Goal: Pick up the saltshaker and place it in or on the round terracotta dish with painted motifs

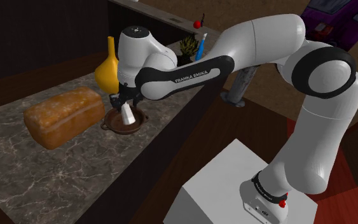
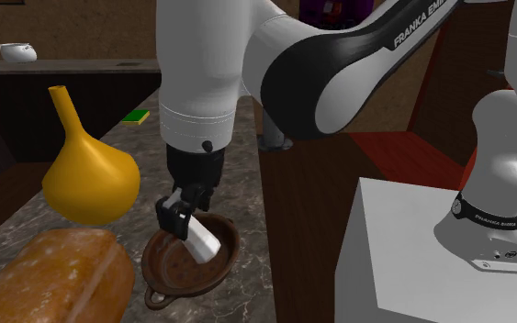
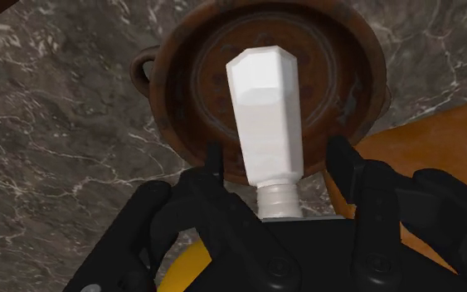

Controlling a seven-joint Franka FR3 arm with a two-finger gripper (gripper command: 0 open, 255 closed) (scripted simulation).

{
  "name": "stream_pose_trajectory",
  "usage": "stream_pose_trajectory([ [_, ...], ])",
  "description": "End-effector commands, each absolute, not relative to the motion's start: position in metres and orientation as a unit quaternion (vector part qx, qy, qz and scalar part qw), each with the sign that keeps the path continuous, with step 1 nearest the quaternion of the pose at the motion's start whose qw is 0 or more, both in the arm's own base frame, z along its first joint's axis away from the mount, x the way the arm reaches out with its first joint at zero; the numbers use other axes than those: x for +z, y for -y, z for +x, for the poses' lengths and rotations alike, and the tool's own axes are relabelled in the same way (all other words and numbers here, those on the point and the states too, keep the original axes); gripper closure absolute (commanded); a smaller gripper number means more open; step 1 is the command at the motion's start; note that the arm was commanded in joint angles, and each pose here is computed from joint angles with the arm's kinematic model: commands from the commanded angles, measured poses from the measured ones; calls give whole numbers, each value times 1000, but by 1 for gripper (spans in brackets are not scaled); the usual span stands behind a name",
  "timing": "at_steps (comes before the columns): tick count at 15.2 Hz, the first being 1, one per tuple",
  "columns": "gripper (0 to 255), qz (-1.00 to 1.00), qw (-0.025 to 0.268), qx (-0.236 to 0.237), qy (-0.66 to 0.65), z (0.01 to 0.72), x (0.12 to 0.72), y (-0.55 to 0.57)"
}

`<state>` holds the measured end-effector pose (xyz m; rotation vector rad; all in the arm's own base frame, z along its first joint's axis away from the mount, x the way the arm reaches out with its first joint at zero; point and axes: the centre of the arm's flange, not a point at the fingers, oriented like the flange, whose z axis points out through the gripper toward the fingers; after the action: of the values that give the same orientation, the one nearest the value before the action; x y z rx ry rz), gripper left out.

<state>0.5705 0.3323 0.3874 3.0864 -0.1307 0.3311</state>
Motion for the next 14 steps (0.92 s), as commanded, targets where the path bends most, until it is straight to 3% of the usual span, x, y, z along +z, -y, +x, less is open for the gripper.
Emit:
stream_pose_trajectory([
  [1, 0, 993, 17, 107, 42, 570, 387, -332],
  [5, 0, 993, 17, 107, 42, 570, 387, -332],
  [9, 0, 993, 17, 107, 42, 560, 436, -334],
  [14, 0, 993, 17, 107, 42, 560, 436, -334],
])
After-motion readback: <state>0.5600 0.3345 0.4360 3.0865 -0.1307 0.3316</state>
